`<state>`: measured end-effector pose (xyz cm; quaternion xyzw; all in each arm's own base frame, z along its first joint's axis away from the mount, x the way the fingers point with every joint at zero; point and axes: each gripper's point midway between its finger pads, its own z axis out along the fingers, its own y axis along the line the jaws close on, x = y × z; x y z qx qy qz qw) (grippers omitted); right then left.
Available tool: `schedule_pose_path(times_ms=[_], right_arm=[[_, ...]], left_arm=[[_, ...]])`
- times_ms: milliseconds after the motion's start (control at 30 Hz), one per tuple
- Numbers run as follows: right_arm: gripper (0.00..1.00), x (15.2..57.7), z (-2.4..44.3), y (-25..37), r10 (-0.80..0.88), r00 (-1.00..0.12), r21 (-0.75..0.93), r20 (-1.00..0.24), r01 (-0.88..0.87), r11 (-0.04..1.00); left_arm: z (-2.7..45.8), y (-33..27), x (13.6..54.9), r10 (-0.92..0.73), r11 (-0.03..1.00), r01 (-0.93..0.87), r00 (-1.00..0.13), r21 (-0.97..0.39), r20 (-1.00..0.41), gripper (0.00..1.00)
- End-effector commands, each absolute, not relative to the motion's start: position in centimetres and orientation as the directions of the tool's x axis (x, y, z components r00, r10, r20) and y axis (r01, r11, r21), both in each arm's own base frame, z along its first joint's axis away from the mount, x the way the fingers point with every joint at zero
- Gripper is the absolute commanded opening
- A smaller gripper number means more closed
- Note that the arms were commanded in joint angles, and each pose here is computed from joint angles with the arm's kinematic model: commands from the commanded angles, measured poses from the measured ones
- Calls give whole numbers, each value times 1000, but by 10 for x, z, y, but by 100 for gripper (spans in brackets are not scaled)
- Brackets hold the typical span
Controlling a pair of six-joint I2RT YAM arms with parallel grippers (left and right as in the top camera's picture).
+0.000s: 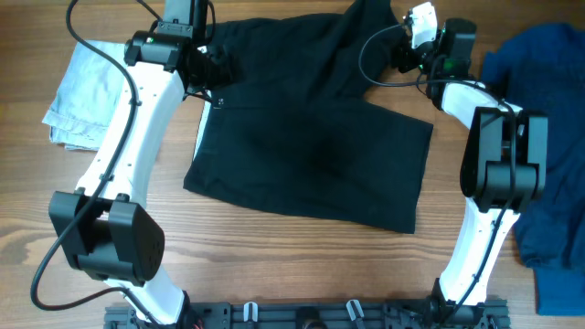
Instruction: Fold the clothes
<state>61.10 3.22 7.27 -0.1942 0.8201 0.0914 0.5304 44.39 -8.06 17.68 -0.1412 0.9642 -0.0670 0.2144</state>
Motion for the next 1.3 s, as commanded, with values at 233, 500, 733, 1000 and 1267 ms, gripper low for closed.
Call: schedule_pose_path(times_ms=[233, 500, 733, 1000, 1267], right_arm=[[28, 613, 71, 38, -231, -343, -51, -911, -461, 886], [4, 610, 75, 33, -95, -423, 90, -901, -397, 913], [4, 572, 71, -1, 39, -652, 246, -757, -229, 942], [4, 529, 37, -66, 105, -807, 142, -581, 27, 990], [4, 484, 11, -86, 130, -906, 40, -403, 124, 991]], left_arm=[[173, -77, 442, -297, 954, -249, -871, -169, -391, 100], [173, -77, 442, -297, 954, -249, -872, -169, -390, 100], [173, -77, 442, -297, 954, -249, -871, -169, -391, 100], [175, -78, 447, -298, 953, -246, -864, -176, -405, 100], [160, -80, 457, -326, 944, -273, -859, -186, -395, 100]])
